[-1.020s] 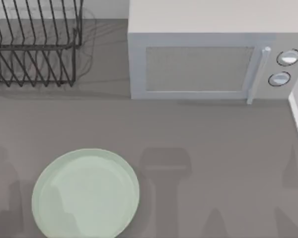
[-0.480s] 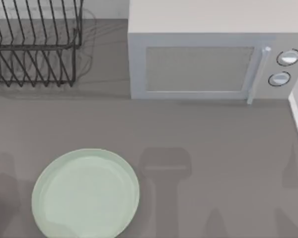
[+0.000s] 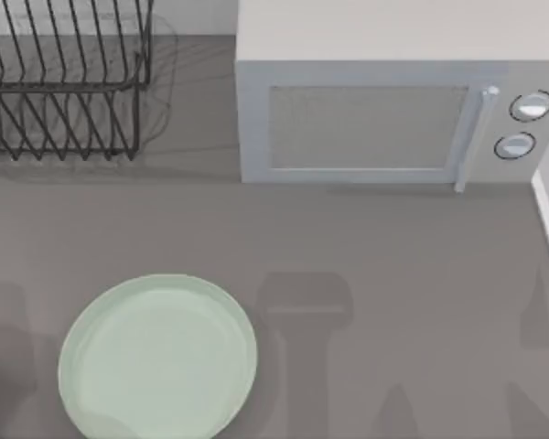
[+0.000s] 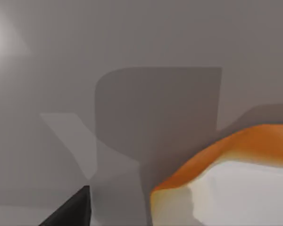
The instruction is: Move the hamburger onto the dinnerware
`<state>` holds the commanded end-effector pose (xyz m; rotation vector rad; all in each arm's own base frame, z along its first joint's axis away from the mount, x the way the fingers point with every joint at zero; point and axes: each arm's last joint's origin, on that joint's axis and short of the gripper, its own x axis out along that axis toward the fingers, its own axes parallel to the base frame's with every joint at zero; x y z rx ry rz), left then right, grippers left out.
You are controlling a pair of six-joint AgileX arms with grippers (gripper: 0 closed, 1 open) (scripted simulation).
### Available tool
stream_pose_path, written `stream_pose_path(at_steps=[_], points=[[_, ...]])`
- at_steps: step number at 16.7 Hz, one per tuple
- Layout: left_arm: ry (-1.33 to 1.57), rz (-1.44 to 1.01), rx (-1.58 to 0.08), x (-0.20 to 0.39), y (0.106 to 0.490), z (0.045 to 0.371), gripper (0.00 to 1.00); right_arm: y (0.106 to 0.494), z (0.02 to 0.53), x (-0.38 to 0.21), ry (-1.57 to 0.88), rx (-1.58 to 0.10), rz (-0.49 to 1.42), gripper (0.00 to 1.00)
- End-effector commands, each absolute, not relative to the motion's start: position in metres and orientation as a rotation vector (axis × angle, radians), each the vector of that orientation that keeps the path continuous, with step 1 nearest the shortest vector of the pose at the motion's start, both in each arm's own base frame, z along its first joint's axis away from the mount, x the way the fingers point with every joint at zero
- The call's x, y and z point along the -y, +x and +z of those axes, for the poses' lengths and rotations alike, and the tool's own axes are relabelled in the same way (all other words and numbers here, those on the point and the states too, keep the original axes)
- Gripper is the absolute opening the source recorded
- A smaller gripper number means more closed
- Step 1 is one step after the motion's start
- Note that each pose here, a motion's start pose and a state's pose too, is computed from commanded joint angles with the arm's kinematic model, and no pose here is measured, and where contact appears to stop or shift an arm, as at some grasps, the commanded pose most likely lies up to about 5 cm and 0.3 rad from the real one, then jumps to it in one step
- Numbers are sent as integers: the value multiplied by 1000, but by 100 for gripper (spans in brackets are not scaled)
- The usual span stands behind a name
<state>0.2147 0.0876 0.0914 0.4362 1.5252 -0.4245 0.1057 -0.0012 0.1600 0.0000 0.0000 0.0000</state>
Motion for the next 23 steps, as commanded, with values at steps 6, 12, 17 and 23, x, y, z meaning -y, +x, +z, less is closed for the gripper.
stream_pose_path(at_steps=[6,12,17,23], points=[[436,-424,-1525,-88,215,91,55,106,160,1,0,0,0,100],[436,-424,-1525,-88,215,91,10,106,160,1,0,0,0,100],[436,-424,-1525,-88,215,91,0,106,160,1,0,0,0,100],[413,-423,-1506,-88,215,114,0,106,160,1,0,0,0,100]])
